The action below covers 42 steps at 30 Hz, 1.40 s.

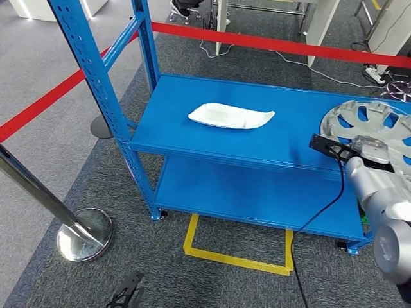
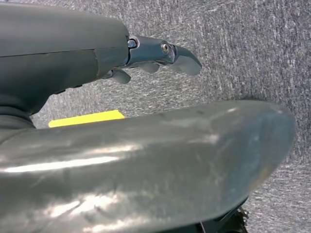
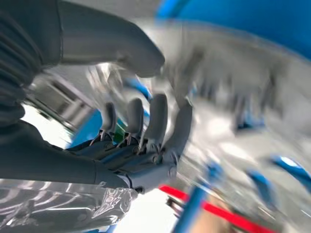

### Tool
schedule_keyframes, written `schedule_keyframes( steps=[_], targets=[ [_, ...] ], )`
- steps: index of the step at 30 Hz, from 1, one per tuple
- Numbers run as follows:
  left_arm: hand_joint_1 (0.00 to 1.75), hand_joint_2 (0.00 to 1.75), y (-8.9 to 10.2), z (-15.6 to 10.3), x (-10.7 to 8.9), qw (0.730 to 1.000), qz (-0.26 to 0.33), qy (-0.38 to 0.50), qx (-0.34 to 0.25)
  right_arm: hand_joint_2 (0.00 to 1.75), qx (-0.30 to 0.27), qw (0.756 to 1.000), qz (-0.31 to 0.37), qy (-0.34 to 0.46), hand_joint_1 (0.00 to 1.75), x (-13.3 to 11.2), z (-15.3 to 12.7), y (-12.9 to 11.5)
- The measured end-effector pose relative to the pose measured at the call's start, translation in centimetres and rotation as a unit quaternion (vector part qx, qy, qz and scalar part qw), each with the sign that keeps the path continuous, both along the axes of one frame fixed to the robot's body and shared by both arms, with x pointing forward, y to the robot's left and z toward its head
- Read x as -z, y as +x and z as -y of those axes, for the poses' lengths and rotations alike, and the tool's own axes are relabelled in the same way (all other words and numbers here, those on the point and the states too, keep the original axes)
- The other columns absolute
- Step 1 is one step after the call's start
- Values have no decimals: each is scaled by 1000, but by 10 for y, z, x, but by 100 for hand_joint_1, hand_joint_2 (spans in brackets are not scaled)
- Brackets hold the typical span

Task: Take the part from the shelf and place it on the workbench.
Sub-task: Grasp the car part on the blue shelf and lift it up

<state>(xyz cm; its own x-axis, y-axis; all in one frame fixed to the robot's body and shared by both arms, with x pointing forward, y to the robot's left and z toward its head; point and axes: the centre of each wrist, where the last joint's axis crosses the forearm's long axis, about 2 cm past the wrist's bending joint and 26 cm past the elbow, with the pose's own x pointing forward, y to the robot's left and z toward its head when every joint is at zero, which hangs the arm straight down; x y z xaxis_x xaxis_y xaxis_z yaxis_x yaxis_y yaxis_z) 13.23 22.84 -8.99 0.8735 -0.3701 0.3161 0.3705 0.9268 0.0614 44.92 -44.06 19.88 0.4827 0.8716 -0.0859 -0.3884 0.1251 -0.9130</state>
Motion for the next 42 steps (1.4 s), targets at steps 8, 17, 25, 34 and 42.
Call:
schedule_keyframes(
  steps=[8, 17, 25, 34, 42],
  targets=[
    [0, 0, 2, 0, -1, 1000, 6, -1, -7, 175, -71, 996, 61, -6, 0, -55, -37, 32],
    [0, 0, 3, -1, -1, 1000, 11, -2, -14, 175, -117, 987, 111, -6, 0, -75, -65, 44],
    [0, 0, 2, -1, -1, 1000, 11, -2, -14, 175, -126, 986, 109, -5, 0, -72, -76, 44],
    [0, 0, 3, 0, -1, 1000, 9, -2, -8, 175, -91, 993, 78, -17, 0, -54, -79, 39],
    [0, 0, 3, 2, -1, 1000, 4, 0, 0, 175, -25, 999, 21, -31, 0, -7, -51, 16]
  ],
)
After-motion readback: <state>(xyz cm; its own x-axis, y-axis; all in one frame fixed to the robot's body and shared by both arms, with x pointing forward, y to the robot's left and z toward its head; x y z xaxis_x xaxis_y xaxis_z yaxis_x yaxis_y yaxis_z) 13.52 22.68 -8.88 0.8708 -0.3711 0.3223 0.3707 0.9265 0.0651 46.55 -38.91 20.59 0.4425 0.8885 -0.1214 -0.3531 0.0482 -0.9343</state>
